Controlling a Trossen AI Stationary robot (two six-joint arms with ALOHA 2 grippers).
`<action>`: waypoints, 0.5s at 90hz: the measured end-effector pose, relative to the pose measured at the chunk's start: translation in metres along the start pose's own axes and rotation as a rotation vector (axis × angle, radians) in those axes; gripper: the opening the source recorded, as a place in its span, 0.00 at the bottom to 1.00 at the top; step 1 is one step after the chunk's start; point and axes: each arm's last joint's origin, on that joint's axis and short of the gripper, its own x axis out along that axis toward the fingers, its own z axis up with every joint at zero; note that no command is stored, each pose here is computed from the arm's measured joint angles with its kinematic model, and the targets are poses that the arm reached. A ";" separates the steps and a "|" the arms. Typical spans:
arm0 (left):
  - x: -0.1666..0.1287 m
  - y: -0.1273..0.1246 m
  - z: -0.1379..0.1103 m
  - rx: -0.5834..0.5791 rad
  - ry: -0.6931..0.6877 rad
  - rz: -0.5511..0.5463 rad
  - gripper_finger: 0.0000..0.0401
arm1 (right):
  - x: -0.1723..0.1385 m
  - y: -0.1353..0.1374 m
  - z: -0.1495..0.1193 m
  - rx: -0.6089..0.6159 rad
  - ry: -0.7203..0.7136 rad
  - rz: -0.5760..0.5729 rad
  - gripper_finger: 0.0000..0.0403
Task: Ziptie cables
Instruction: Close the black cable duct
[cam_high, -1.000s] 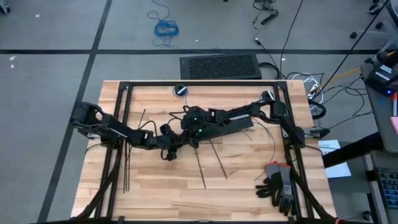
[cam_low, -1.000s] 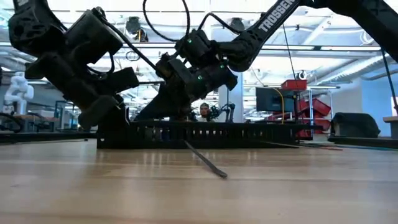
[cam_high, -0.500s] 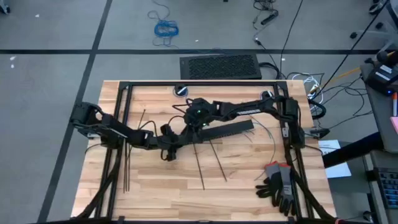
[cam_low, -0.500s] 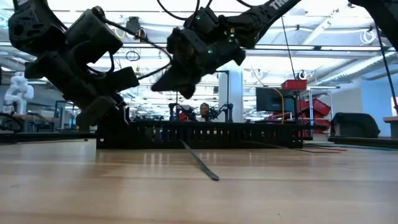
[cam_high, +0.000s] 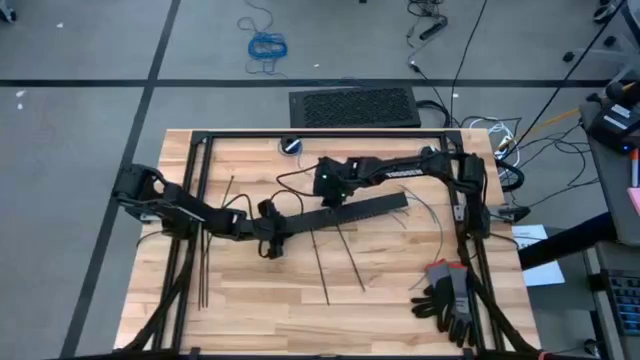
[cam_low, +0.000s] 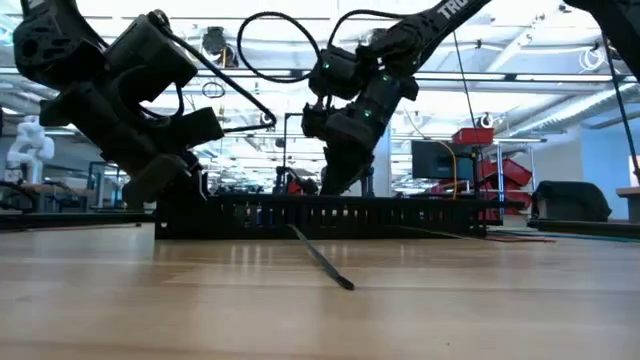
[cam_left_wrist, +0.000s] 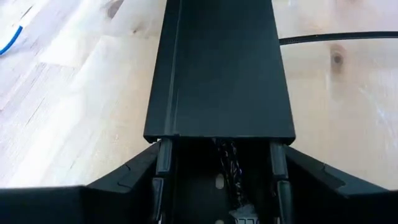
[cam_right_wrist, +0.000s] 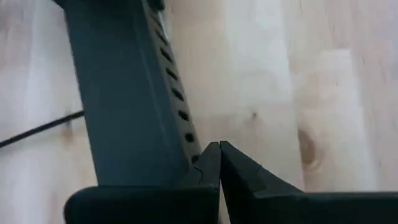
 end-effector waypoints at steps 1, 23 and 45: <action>0.000 0.000 0.000 0.000 0.000 0.000 0.62 | 0.000 0.001 0.000 -0.002 0.000 -0.010 0.00; 0.000 0.000 0.000 0.003 0.001 0.000 0.62 | -0.049 -0.005 -0.021 0.005 -0.113 -0.144 0.00; 0.000 0.001 0.000 0.004 0.003 0.005 0.62 | -0.040 -0.016 -0.063 0.046 -0.488 0.103 0.00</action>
